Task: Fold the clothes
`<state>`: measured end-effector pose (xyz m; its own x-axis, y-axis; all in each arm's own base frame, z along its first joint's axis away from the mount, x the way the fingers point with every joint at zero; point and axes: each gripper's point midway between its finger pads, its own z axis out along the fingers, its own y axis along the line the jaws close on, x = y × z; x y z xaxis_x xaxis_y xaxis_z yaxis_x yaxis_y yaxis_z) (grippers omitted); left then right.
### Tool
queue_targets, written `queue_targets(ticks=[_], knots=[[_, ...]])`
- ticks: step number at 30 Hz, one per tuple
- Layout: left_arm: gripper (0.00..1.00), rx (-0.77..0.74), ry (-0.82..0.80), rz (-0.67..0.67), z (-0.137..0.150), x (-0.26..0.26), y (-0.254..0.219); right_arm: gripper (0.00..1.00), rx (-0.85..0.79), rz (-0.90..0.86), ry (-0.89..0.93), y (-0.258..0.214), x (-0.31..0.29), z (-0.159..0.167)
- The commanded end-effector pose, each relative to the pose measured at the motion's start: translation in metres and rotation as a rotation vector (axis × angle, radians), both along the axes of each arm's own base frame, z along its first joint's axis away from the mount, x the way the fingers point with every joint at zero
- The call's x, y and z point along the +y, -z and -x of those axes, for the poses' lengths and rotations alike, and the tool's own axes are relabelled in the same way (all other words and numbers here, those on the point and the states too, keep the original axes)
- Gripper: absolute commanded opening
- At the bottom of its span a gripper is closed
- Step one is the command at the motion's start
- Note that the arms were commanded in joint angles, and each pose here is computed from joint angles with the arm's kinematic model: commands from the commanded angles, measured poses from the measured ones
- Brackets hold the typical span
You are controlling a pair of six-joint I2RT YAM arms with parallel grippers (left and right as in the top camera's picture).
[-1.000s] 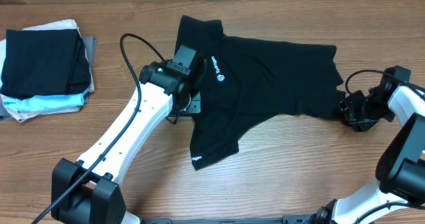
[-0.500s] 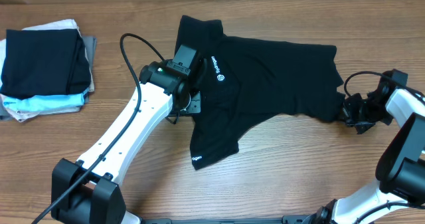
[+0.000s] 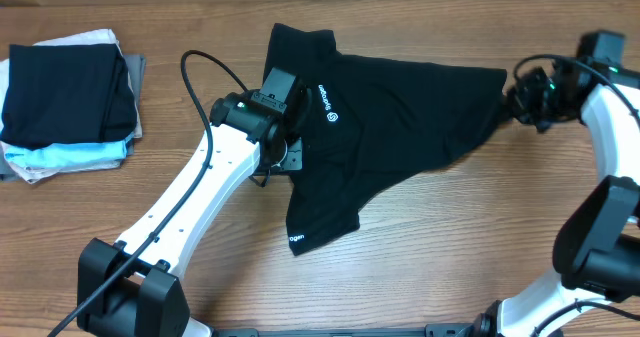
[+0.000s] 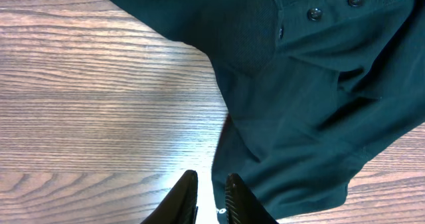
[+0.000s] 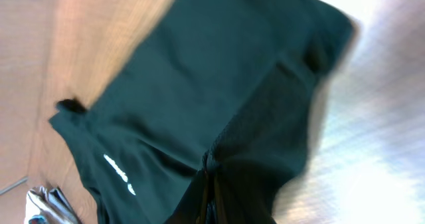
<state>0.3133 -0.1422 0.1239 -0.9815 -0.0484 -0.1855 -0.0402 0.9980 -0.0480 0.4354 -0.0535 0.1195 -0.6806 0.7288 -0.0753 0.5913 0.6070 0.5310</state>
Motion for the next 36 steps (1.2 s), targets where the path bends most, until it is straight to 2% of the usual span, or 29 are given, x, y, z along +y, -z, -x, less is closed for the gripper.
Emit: queue_targets(ticks=[1, 4, 12, 14, 19, 20, 21, 22, 24, 25, 27, 30, 33, 36], knots=[[0.19, 0.001, 0.015, -0.011, -0.001, 0.002, -0.001, 0.04, 0.014, 0.098, 0.052, 0.006, 0.0, -0.011], [0.19, 0.017, 0.015, -0.019, 0.003, 0.004, 0.0, 0.04, 0.02, 0.193, 0.06, 0.022, 0.004, -0.023], [0.2, 0.019, 0.015, -0.02, 0.003, 0.005, 0.0, 0.04, -0.084, 0.219, -0.046, 0.059, 0.051, -0.07], [0.2, 0.019, 0.015, -0.02, 0.003, 0.005, 0.0, 0.1, -0.118, 0.229, -0.071, 0.06, 0.056, -0.078], [0.21, 0.019, 0.015, -0.02, 0.003, 0.005, 0.0, 0.4, -0.245, 0.27, -0.152, 0.022, 0.05, -0.093], [0.23, 0.019, 0.015, -0.02, 0.003, 0.005, 0.0, 0.49, -0.274, 0.282, -0.169, 0.009, 0.046, -0.094], [0.24, 0.019, 0.015, -0.02, 0.003, 0.005, 0.0, 0.66, -0.3, 0.303, -0.18, -0.007, 0.039, -0.093], [0.26, 0.019, 0.015, -0.021, 0.003, 0.005, 0.0, 0.76, -0.313, 0.321, -0.185, -0.019, 0.032, -0.091], [0.27, 0.015, 0.015, -0.019, 0.002, 0.004, 0.0, 0.82, -0.325, 0.361, -0.201, -0.041, 0.015, -0.08], [0.28, 0.013, 0.015, -0.017, 0.002, 0.004, 0.0, 0.83, -0.32, 0.382, -0.218, -0.047, 0.007, -0.072], [0.3, 0.006, 0.015, -0.014, 0.0, 0.003, 0.0, 0.75, -0.302, 0.443, -0.291, -0.052, -0.01, -0.055], [0.31, 0.002, 0.015, -0.012, -0.001, 0.003, -0.001, 0.68, -0.259, 0.502, -0.445, -0.04, -0.026, -0.034], [0.33, 0.002, 0.015, -0.012, -0.001, 0.003, -0.001, 0.56, -0.285, 0.446, -0.625, -0.022, -0.019, -0.02], [0.35, 0.002, 0.015, -0.012, -0.001, 0.003, -0.001, 0.55, -0.327, 0.378, -0.769, -0.004, -0.006, -0.015]])
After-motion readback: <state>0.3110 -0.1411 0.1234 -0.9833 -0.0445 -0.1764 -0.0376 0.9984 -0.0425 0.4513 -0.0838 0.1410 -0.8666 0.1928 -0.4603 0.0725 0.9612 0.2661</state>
